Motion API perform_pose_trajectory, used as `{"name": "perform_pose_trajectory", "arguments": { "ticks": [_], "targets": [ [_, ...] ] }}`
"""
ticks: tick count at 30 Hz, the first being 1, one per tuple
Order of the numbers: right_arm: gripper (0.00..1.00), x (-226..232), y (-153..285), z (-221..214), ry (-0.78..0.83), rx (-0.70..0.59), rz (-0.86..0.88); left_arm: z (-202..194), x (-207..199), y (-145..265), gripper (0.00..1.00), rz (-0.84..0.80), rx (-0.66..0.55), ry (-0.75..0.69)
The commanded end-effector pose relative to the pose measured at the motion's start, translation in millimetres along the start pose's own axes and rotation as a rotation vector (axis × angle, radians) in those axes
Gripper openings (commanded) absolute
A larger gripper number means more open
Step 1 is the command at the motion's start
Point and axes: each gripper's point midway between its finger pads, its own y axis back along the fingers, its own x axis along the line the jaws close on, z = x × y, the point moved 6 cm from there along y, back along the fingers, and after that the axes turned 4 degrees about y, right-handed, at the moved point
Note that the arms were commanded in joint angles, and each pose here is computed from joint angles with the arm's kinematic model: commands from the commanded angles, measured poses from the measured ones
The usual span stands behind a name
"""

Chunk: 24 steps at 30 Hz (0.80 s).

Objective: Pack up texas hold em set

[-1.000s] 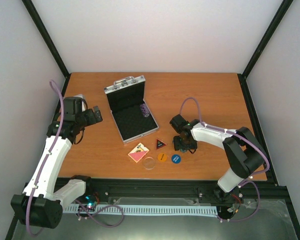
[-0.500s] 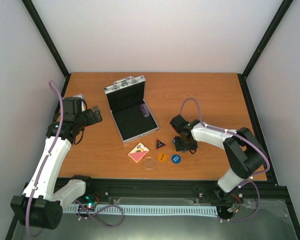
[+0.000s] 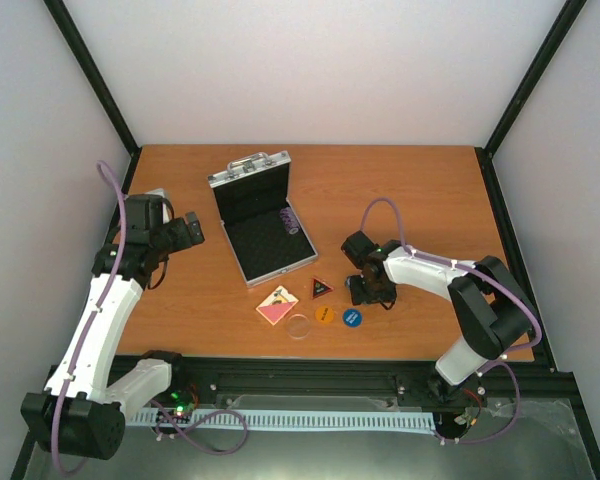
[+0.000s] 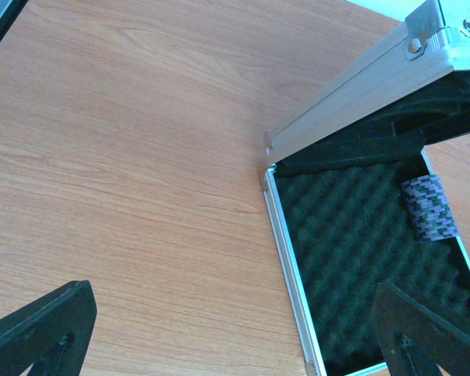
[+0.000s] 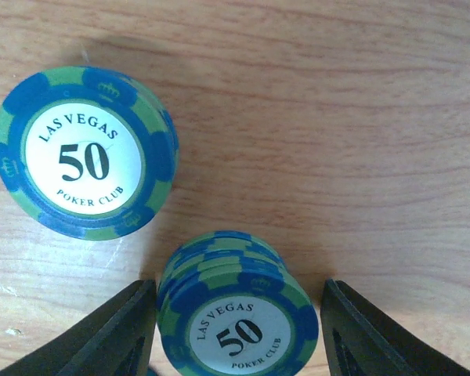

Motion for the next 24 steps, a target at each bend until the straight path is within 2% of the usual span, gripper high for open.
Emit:
{"name": "perform_pose_trajectory", "arguments": {
  "ticks": [1,11,13,19,24],
  "targets": [
    [0.59,-3.7,-7.2,-10.1,0.015,0.055,-0.008,2.6,-0.9,4.9,1.0,-0.004,-0.018,0.014],
    [0.54,-2.1,-10.1,-9.7,0.025,0.062,0.0,4.4,-1.1,5.5,1.0,0.001,-0.021,0.015],
    [0.49,-2.9,-9.5,-10.3,0.025,0.059,-0.003,4.8,-1.5,5.7,1.0,-0.002,-0.022,0.015],
    [0.48,-3.8,-11.2,-12.4,0.021,0.063,-0.006,3.8,-0.9,5.0,1.0,0.002,-0.019,0.013],
    [0.38,-4.8,-11.4,-12.8,0.023,0.063,-0.012,3.7,-0.1,6.7,1.0,0.004,-0.023,0.015]
  ]
}}
